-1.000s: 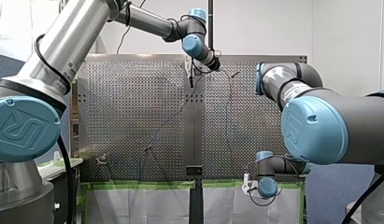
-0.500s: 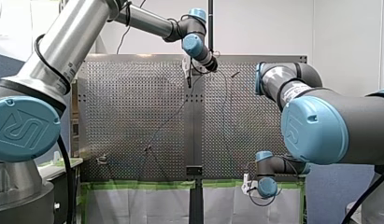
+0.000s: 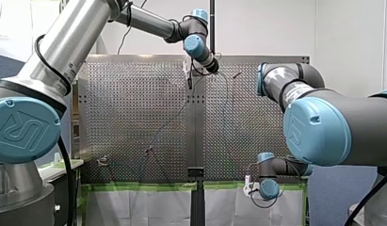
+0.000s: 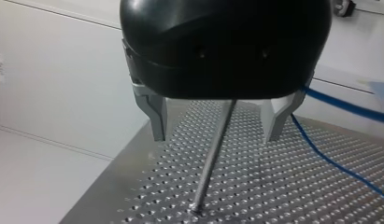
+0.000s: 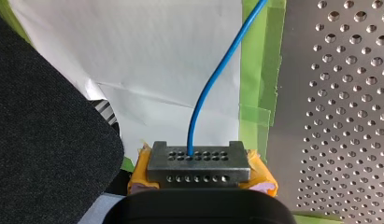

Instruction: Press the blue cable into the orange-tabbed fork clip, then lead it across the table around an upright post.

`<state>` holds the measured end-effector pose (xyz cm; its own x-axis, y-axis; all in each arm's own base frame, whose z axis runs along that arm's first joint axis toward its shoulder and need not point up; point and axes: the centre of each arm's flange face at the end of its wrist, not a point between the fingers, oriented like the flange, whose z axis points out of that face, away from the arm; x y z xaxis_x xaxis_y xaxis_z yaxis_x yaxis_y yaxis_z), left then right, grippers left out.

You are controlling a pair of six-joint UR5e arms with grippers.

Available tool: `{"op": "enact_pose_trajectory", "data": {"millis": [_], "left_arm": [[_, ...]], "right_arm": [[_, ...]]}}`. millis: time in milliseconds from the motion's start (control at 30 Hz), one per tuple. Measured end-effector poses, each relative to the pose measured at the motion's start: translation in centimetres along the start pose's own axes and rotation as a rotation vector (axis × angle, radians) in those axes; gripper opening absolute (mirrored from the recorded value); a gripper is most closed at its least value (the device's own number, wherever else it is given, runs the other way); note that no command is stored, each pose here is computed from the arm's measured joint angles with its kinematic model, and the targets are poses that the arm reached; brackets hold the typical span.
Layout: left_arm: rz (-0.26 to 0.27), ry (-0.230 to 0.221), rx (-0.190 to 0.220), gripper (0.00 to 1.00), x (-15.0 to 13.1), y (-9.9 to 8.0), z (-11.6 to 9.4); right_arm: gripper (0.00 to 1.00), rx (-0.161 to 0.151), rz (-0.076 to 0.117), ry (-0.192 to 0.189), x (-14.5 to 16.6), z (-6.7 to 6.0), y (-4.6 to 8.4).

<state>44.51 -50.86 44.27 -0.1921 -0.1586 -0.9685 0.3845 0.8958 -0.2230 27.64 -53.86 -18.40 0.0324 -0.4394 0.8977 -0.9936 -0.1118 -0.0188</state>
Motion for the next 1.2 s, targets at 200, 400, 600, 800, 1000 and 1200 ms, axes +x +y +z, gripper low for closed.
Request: {"op": "enact_pose_trajectory", "data": {"millis": [200, 400, 600, 800, 1000, 1200], "left_arm": [[0.044, 0.033, -0.022, 0.99, 1.8, 1.0, -0.1], [0.110, 0.107, -0.073, 0.99, 4.3, 2.2, -0.8], [0.158, 0.177, -0.140, 0.99, 5.9, 3.5, -1.7], [0.177, 0.194, -0.166, 0.99, 6.1, 3.9, -1.9], [0.180, 0.197, -0.164, 0.99, 6.1, 3.8, -2.0], [0.175, 0.186, -0.151, 0.99, 6.2, 3.4, -2.0]], "right_arm": [[0.00, 0.003, 0.001, 0.008, 0.7, 0.0, -0.1], [0.00, 0.019, 0.006, 0.046, 3.7, 0.0, -0.6], [0.00, 0.035, 0.009, 0.063, 7.1, -0.4, -1.0], [0.00, 0.038, 0.032, 0.047, 9.7, -1.6, -0.7], [0.00, 0.028, 0.076, 0.036, 11.3, -3.4, 0.2], [0.00, 0.025, 0.098, 0.041, 14.0, -4.6, 0.5]]}}
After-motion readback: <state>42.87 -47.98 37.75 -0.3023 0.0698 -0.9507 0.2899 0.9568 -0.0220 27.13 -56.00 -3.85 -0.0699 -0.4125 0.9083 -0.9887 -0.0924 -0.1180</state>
